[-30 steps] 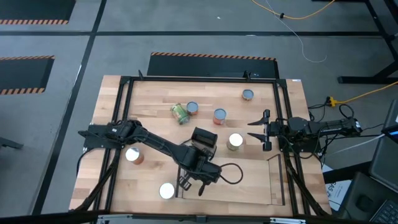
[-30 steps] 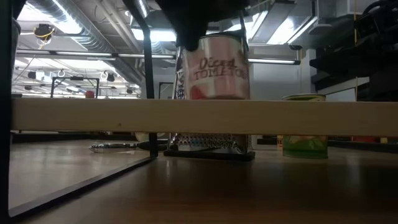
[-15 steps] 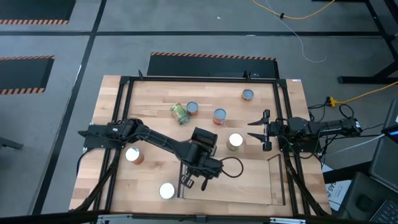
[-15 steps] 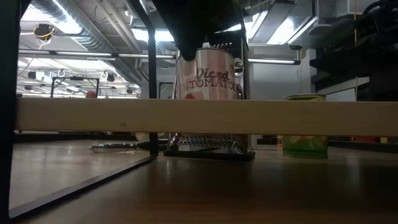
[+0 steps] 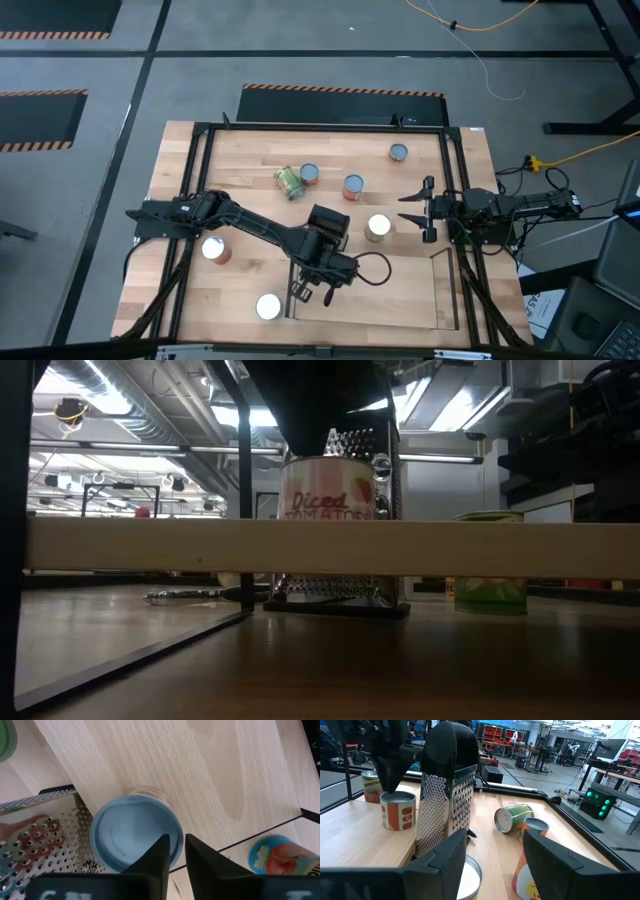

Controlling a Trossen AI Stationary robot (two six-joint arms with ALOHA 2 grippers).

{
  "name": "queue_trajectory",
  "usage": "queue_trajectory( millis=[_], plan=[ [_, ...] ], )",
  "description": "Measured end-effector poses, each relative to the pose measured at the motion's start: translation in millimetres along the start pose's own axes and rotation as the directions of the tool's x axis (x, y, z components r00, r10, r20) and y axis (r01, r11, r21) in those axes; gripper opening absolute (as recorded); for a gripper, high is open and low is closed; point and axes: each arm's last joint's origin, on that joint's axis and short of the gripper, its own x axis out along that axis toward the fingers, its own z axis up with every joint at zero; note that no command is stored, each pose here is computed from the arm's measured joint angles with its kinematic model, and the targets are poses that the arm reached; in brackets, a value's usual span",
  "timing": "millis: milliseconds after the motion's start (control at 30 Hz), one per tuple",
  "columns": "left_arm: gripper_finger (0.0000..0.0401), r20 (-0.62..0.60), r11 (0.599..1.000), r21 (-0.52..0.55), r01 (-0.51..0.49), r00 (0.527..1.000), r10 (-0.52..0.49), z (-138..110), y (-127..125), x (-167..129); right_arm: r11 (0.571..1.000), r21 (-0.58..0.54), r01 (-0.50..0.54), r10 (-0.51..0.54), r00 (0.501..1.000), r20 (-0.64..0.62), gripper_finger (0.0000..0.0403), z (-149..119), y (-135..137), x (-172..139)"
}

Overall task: Pick and place cans onto a shelf
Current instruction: Put the canned diced tomatoes on the shelf, then put the canned pineapple rings on the shelf

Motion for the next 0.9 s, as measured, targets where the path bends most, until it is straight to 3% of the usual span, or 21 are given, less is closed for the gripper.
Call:
queue_trajectory(
  millis=[467, 667, 900],
  plan=[
    [0.0066, 0.067, 0.999, -0.047, -0.004, 0.998, 0.007, 1.5, 0.0, -12.2, 1.0, 0.001, 0.001, -0.001, 1.0, 0.002, 0.02, 0.2, 0.0, 0.0],
    [0.0067, 0.161, 0.99, -0.124, -0.069, 0.983, 0.089, -6.9, 3.1, -53.5, 1.0, 0.022, 0.01, -0.012, 0.997, 0.079, 0.02, 7.6, -1.1, -0.4],
    [0.0067, 0.252, 0.952, -0.236, -0.194, 0.934, 0.252, -36.7, 7.3, -122.7, 0.986, 0.164, 0.0, -0.033, 0.98, 0.195, 0.02, 25.2, -4.1, -3.3]
  ],
)
